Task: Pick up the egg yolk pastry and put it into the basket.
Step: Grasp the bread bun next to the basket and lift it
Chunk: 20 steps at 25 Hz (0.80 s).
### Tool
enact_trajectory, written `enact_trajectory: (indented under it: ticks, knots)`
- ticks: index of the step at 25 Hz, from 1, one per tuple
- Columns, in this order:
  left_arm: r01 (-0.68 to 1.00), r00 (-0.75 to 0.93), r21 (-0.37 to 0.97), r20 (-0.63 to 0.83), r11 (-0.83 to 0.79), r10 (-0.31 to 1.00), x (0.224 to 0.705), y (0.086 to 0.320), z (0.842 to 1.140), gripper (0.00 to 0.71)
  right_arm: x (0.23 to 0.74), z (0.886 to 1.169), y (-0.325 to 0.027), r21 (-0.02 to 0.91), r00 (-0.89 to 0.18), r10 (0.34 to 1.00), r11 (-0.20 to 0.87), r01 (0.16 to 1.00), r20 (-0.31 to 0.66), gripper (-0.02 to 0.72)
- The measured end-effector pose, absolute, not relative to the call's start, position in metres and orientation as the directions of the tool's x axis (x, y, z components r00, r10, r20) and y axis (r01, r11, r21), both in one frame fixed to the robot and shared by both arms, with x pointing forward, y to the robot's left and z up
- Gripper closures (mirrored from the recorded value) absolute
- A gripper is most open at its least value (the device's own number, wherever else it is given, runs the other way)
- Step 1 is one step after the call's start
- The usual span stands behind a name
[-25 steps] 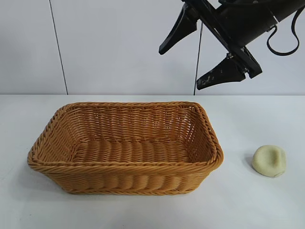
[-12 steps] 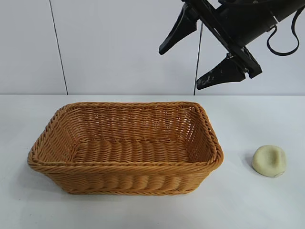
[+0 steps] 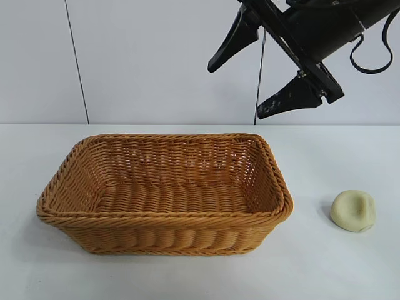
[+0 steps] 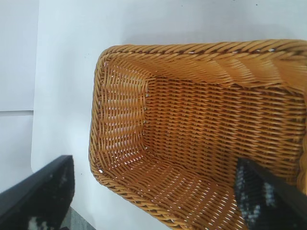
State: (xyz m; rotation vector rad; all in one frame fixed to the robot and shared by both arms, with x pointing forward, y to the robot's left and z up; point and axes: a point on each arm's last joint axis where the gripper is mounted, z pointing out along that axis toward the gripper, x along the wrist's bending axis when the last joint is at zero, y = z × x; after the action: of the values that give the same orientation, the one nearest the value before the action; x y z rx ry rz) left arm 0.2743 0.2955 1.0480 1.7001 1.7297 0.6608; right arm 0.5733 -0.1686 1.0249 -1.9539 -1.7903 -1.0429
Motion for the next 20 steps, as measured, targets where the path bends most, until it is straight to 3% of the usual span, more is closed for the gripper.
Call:
enact_trajectory:
  ticks: [11,20]
  knots:
    - [0.624,0.045,0.781,-0.081,0.036,0.996,0.263,0.295,1.051,0.018,0.573,1.024,-0.169,0.254,-0.041,0.744,-0.175,0.951,0.667,0.059]
    - [0.462,0.071,0.886,-0.078,0.037,0.994,0.233,0.296,1.053,0.018,0.572,1.020,-0.173,0.268,-0.062,0.790,-0.133,0.954,0.610,0.059]
